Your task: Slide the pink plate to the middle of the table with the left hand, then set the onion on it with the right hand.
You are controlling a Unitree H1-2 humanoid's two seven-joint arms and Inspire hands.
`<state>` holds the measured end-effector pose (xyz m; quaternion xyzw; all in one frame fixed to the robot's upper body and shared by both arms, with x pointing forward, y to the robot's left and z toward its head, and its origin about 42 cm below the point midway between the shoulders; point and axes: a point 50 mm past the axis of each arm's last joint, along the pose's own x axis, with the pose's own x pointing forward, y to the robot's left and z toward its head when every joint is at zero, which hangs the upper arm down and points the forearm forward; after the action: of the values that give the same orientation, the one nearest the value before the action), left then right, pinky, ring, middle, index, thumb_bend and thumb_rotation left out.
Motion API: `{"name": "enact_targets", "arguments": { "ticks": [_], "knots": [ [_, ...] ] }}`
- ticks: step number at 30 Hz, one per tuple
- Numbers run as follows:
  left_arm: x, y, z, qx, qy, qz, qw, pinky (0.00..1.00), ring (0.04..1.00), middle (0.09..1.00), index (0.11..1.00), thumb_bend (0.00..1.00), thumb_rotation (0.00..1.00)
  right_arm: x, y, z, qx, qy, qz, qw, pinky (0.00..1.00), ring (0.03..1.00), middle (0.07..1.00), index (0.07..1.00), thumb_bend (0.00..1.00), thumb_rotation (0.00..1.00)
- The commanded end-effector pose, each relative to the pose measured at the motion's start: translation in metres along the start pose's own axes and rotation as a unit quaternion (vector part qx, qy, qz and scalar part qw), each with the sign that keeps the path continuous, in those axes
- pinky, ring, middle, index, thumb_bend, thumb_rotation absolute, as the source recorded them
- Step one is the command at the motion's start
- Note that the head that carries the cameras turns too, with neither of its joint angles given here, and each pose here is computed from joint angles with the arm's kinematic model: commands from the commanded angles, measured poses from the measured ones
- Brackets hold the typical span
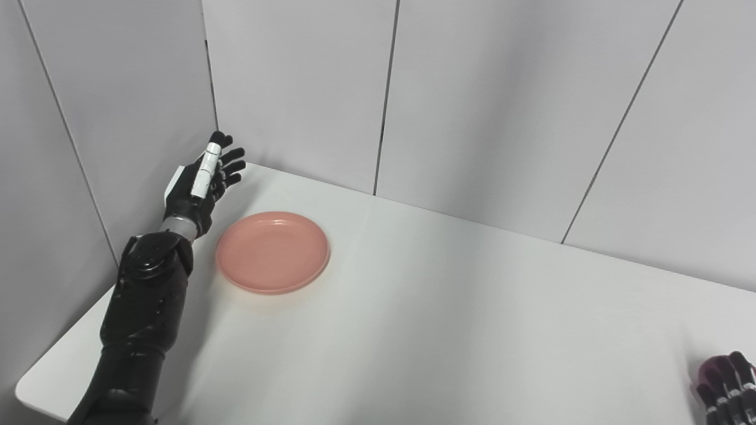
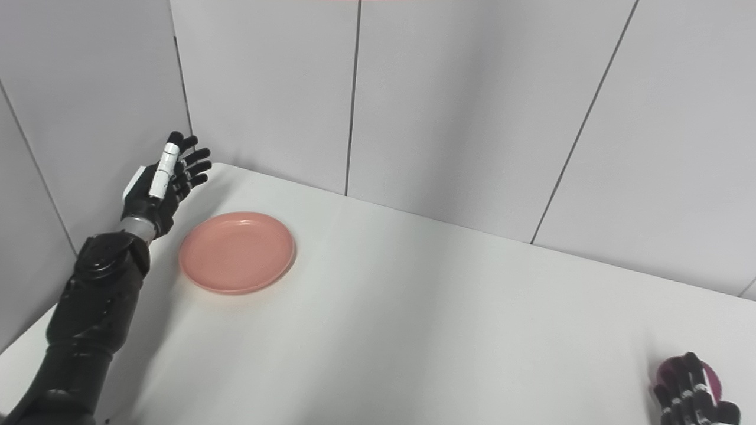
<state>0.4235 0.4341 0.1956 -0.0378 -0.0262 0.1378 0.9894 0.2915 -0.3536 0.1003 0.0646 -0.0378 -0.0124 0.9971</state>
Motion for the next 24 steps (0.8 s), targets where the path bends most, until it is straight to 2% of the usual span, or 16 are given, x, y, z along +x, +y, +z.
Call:
{"name": "enact_targets", "arguments": {
  "ticks": [1,5,10,14,18,24],
  "knots": [
    [0.029,0.006,0.062,0.007,-0.1,0.005,0.995,0.85,0.836,0.828,0.858,0.9,0.84,-0.056,0.011,-0.079,0.047,0.103,-0.034,0.993,1.0,1.0,0.986,1.0,0.77,1.0],
    [0.035,0.011,0.052,0.006,-0.09,0.02,0.996,0.81,0.822,0.805,0.843,0.91,0.82,-0.057,0.011,-0.079,0.045,0.104,-0.034,0.993,1.0,1.0,0.982,1.0,0.77,1.0],
    [0.038,0.013,0.04,0.011,-0.073,0.024,0.997,0.83,0.85,0.814,0.845,0.87,0.84,-0.058,0.012,-0.078,0.046,0.102,-0.034,0.993,1.0,1.0,0.981,1.0,0.77,1.0],
    [0.037,0.01,0.025,0.012,-0.056,0.01,0.998,0.83,0.838,0.836,0.869,0.91,0.82,-0.057,0.012,-0.079,0.045,0.101,-0.035,0.993,1.0,1.0,0.979,1.0,0.78,1.0],
    [0.036,0.007,0.015,0.014,-0.039,0.007,0.999,0.84,0.844,0.83,0.861,0.88,0.83,-0.057,0.011,-0.077,0.043,0.099,-0.015,0.994,1.0,1.0,0.999,1.0,0.79,1.0],
    [0.036,0.007,0.007,0.024,-0.03,0.005,0.999,0.84,0.852,0.829,0.846,0.88,0.85,-0.057,0.012,-0.075,0.053,0.099,-0.014,0.994,1.0,1.0,1.0,1.0,0.79,1.0]
  ]
}}
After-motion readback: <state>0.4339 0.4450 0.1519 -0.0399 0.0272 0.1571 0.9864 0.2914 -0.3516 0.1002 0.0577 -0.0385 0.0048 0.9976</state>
